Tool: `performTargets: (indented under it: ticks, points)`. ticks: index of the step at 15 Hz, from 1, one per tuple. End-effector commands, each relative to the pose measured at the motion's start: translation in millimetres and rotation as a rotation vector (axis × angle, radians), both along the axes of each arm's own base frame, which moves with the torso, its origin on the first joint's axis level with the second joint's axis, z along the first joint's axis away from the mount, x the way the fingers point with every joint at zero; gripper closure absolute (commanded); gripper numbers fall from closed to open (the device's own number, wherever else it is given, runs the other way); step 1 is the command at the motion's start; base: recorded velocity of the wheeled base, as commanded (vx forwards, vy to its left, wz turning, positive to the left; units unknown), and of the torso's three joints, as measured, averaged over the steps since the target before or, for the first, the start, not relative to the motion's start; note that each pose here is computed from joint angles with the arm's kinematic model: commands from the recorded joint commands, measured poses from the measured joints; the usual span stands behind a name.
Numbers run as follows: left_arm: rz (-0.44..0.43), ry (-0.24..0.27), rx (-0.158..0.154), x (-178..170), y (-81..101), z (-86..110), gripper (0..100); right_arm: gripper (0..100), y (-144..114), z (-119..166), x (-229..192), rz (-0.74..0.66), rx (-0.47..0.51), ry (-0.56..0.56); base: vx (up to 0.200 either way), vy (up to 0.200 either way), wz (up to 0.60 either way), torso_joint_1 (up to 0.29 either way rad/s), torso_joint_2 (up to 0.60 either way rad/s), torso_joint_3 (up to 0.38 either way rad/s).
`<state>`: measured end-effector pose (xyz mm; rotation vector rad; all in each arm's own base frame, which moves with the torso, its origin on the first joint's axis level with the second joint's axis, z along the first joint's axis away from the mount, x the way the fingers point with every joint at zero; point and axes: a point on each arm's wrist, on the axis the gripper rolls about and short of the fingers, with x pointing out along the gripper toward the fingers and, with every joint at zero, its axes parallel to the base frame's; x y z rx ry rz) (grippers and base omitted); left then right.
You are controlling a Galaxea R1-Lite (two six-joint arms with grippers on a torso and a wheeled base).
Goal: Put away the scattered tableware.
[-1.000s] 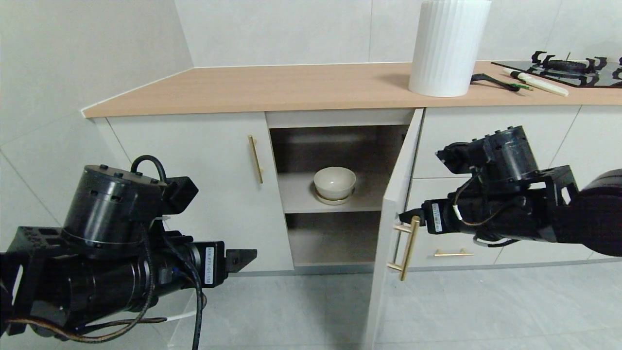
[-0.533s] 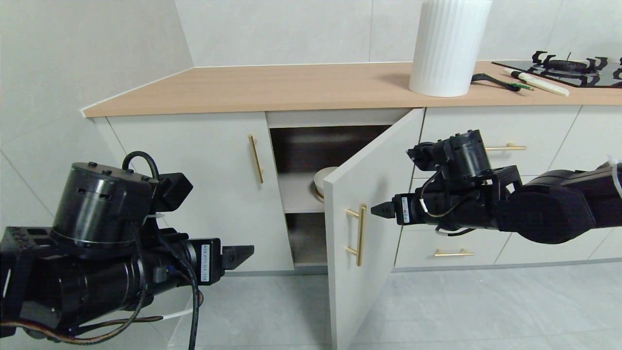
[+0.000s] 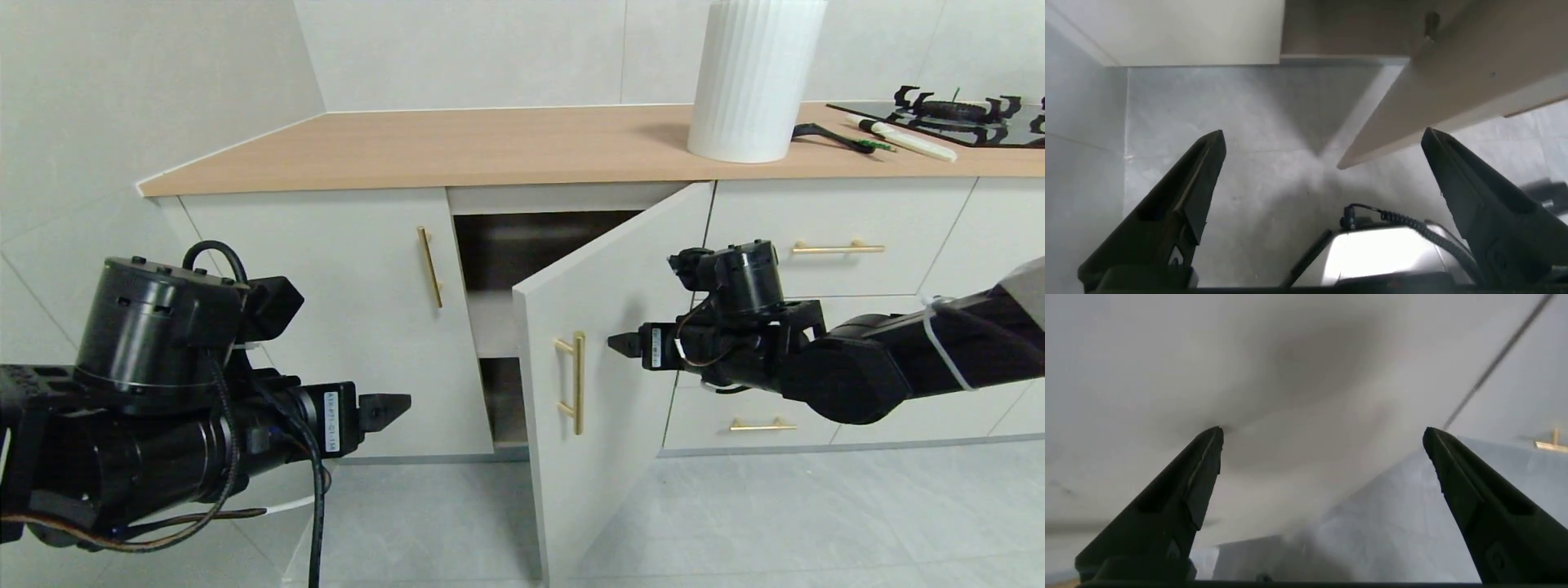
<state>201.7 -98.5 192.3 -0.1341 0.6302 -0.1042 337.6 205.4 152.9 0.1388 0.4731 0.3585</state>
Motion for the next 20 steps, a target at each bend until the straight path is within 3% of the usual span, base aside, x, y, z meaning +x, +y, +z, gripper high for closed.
performTargets:
  ticks: [1,7,17,20]
  points:
    - [0.019,0.004,0.001,2.9,3.3,-0.6,0,0,5.2,-18.9,9.3,-0.022,-0.015,0.01,0.0,0.0,0.0,0.0,0.0,0.0]
    - [0.047,-0.016,-0.007,4.9,9.3,4.5,0,0,10.0,-21.8,16.8,-0.059,0.039,-0.031,0.2,0.0,0.0,-0.002,0.0,0.001]
    - [0.051,-0.028,-0.014,4.2,10.3,7.3,0,0,21.7,-17.2,29.7,-0.097,0.156,-0.03,0.0,0.0,0.0,0.0,0.0,0.0]
    - [0.051,-0.024,-0.012,4.7,10.1,6.5,0,0,30.0,-21.8,46.5,-0.191,0.184,-0.058,0.0,0.0,0.0,0.0,0.0,0.0]
